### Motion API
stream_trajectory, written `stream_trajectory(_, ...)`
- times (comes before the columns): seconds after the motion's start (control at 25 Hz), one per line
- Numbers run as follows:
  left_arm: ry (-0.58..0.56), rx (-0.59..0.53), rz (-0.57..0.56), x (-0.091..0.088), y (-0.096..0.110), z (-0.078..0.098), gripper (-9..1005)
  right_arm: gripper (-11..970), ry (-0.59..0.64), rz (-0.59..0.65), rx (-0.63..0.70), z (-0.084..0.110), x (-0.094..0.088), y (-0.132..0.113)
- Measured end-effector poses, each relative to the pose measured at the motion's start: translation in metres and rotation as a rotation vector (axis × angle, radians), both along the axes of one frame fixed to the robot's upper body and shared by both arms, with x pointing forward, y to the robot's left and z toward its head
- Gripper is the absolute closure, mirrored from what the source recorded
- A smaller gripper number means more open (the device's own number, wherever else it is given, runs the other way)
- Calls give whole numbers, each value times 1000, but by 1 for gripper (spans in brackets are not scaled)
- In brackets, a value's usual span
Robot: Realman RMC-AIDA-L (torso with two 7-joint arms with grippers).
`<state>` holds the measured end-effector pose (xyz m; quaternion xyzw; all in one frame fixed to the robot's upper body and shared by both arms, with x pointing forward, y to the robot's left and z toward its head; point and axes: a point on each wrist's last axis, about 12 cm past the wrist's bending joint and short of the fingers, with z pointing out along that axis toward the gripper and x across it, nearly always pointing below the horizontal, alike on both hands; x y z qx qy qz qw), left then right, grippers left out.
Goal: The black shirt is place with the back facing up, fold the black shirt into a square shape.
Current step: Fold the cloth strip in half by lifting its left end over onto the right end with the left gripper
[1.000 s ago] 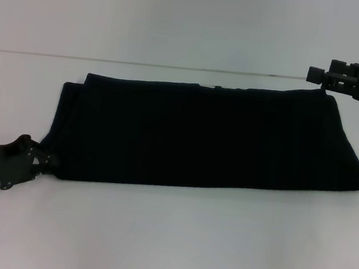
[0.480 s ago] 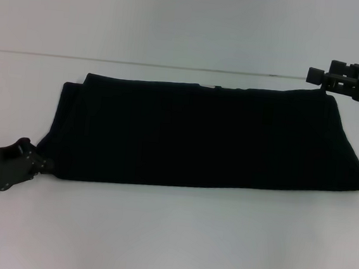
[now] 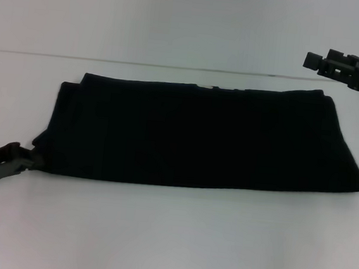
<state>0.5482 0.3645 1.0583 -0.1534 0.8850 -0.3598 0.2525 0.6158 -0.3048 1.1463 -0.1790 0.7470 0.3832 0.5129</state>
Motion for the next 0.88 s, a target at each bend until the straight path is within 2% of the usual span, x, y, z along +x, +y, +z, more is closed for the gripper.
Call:
stream_trajectory(0.28,-26,68,17,-20,28,4,950,33,15,-43,45,-7,2,5)
stream_trajectory(0.64,-23,162,95,-53,75,17,951,32,21,-85,39,-11,6,7)
stream_trajectory(0.76,-4,195,92,-58,82,18,952,32,20,-94,32,-11,7,7)
stream_trajectory(0.88,-8,185,62,-55,79,22,952,32,16,-102,27,-12,7,4)
